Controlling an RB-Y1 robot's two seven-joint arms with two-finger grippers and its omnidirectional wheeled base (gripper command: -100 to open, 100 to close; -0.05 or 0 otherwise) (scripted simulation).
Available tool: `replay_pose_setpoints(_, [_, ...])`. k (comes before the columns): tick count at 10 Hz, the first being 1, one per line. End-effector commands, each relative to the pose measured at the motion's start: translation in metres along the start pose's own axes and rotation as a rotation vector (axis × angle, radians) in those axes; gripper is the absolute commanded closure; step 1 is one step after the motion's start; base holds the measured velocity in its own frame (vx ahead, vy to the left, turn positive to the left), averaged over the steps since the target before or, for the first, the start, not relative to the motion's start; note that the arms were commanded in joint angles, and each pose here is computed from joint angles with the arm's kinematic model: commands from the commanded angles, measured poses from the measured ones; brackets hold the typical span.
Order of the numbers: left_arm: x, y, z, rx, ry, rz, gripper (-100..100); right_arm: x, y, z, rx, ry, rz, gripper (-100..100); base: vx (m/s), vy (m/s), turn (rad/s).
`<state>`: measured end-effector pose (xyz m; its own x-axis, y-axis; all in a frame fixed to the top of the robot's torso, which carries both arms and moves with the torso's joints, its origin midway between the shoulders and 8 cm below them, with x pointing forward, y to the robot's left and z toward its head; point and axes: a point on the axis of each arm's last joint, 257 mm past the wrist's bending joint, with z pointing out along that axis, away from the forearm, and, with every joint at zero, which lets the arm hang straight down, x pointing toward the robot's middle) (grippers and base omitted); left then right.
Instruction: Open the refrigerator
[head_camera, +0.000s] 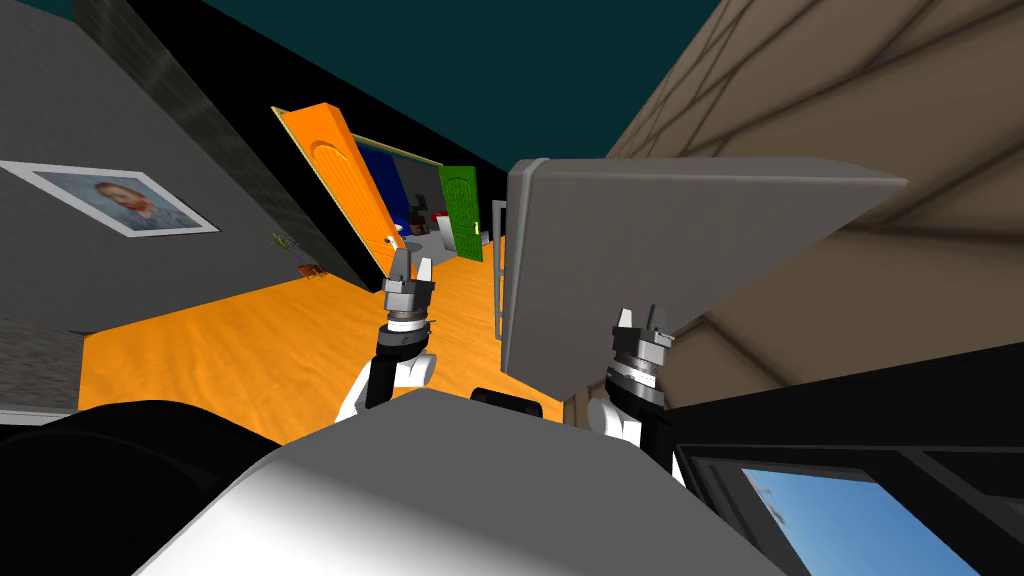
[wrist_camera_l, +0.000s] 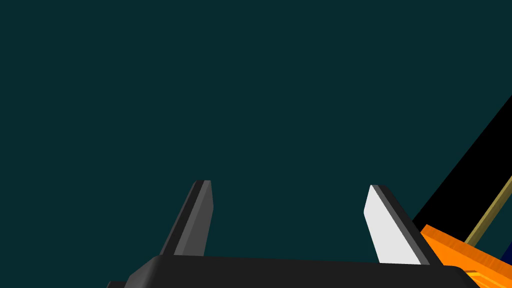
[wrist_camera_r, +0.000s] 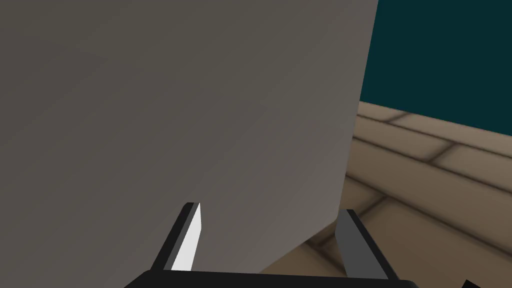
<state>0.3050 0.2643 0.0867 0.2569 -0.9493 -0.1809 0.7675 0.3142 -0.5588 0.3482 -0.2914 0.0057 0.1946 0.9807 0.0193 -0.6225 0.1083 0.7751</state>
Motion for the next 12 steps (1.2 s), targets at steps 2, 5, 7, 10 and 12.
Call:
replay_pose_setpoints(2, [0.0000, 0.0000, 0.0000, 0.000, 0.000, 0.000, 0, 0.0000, 0.0000, 0.0000, 0.000, 0.000, 0.000, 0, 0.000, 0.000, 0.000])
replay_pose_setpoints(5, [0.0000, -0.0001, 0.0000, 0.000, 0.000, 0.000, 0, 0.0000, 0.0001, 0.0000, 0.000, 0.000, 0.000, 0, 0.000, 0.000, 0.000])
replay_pose_setpoints(7, [0.0000, -0.0001, 0.0000, 0.000, 0.000, 0.000, 0, 0.0000, 0.0002, 0.0000, 0.000, 0.000, 0.000, 0, 0.000, 0.000, 0.000])
replay_pose_setpoints(10, [0.0000, -0.0001, 0.0001, 0.000, 0.000, 0.000, 0, 0.0027, -0.0020, 0.0001, 0.009, 0.036, -0.031, -100, 0.004, 0.006, 0.006])
replay_pose_setpoints(12, [0.0000, 0.0001, 0.0000, 0.000, 0.000, 0.000, 0, 0.0050, -0.0066, 0.0002, 0.029, 0.087, -0.090, -100, 0.009, 0.045, 0.026])
